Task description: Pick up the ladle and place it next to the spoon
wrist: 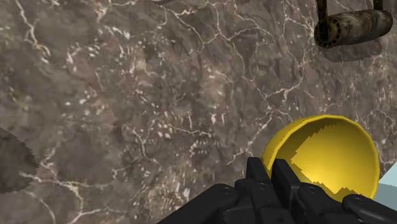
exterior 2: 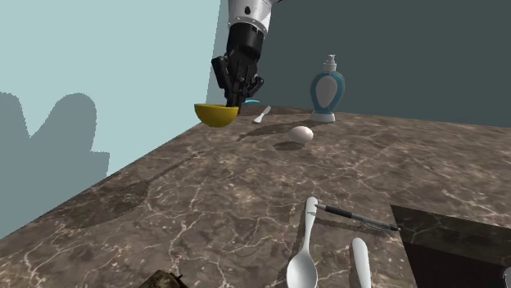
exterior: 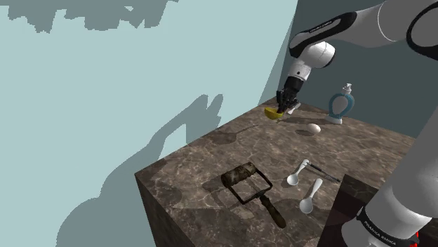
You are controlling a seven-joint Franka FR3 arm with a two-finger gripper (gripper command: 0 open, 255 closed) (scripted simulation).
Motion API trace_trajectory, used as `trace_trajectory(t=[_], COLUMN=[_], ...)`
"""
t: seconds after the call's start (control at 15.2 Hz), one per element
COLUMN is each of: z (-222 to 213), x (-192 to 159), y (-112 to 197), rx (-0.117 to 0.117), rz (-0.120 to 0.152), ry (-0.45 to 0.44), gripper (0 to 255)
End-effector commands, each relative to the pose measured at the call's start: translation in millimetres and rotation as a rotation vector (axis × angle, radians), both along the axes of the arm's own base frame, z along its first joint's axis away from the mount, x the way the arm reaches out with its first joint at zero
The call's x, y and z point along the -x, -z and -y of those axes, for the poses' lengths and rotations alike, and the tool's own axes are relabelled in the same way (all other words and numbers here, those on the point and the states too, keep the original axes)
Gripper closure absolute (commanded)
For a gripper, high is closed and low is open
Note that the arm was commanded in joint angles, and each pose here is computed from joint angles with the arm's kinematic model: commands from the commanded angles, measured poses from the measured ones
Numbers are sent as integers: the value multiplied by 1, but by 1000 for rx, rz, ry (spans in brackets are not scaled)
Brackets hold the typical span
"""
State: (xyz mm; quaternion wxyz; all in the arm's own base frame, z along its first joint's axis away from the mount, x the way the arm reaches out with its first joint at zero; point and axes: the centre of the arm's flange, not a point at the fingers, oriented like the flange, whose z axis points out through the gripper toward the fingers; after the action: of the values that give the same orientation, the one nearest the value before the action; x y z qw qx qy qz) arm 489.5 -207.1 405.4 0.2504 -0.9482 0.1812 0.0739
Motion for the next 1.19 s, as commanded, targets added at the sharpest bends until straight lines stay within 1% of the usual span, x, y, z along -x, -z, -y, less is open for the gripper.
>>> trace_trajectory(t=[0.0,0.79,1.12], z=[-29,-183,-183], x=[5,39,39], y=[-1,-1,25], rx=[1,1,1], rz=[0,0,0], ry=[1,1,1], gripper=[255,255,255])
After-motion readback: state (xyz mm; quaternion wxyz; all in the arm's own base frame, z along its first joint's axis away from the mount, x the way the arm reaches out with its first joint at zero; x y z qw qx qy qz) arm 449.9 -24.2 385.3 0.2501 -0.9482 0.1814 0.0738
